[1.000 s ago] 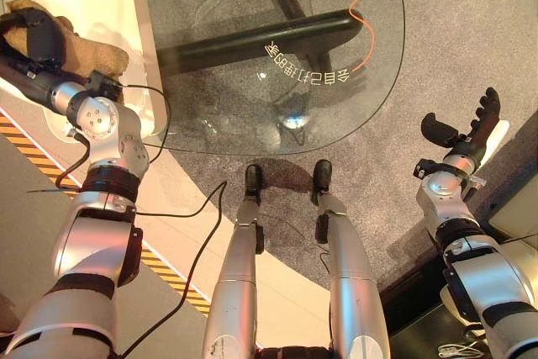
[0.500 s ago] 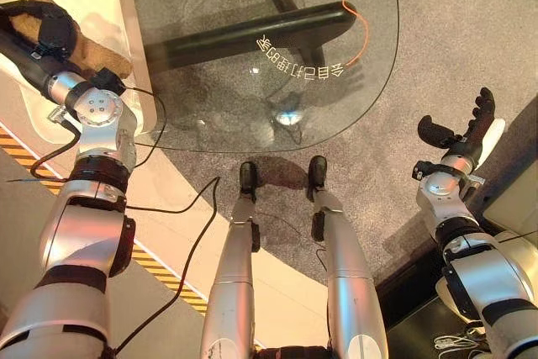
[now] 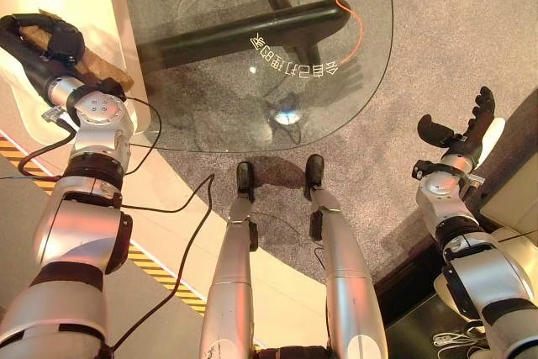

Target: Wipe the table with a cloth and put it in the basket.

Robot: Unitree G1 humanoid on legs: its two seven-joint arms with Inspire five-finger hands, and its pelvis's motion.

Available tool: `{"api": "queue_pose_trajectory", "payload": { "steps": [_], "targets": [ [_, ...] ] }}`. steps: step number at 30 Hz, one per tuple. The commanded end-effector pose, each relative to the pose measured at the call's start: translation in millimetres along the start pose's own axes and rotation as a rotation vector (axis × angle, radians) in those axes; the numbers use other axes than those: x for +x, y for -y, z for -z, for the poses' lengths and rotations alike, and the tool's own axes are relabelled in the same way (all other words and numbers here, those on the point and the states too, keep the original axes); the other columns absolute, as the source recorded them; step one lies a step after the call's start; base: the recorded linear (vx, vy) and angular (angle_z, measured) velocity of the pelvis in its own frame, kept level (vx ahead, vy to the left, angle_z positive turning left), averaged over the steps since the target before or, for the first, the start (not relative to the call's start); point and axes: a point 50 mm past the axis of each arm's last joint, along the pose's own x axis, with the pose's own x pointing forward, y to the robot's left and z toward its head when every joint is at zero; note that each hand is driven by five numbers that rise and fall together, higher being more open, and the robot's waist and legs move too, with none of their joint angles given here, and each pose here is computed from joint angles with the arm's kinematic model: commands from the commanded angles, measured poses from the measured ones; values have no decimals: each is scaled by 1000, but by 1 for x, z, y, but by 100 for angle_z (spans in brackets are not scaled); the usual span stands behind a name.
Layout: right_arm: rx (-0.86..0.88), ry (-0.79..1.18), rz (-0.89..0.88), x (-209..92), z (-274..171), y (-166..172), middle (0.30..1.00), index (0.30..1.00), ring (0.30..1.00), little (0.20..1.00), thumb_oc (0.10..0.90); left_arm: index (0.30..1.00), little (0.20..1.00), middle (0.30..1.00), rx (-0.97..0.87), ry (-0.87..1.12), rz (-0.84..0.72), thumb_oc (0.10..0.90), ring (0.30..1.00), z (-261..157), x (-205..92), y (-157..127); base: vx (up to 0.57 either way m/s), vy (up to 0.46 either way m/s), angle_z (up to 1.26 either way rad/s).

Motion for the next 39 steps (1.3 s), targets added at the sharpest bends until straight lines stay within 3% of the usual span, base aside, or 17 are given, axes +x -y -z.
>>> {"api": "queue_pose_trajectory", "payload": {
  "steps": [1, 5, 7, 8, 9, 39],
  "targets": [
    [-17, 68, 68, 14, -6, 25, 900, 900, 900, 900, 800, 300, 200, 300, -9, 155, -162, 100, 300, -48, 43, -46, 0, 0, 0],
    [-14, 66, 68, 14, -7, 25, 900, 900, 900, 900, 800, 300, 200, 300, 37, 122, -130, 100, 300, -42, 43, -45, 0, 0, 0],
    [-13, 65, 67, 15, -8, 24, 900, 900, 900, 900, 800, 502, 436, 502, 51, 90, -113, 336, 502, -37, 43, -44, 0, 0, 0],
    [-13, 65, 66, 15, -8, 24, 900, 900, 900, 900, 800, 667, 628, 667, 52, 69, -102, 528, 667, -35, 44, -44, 0, 0, 0],
    [-13, 66, 65, 15, -8, 24, 900, 900, 900, 900, 800, 900, 900, 900, 53, 66, -100, 800, 900, -35, 44, -44, 0, 0, 0],
    [-13, 71, 65, 16, -11, 24, 900, 900, 900, 900, 800, 900, 900, 900, 46, 78, -72, 800, 900, -37, 40, -38, 0, 0, 0]
  ]
}}
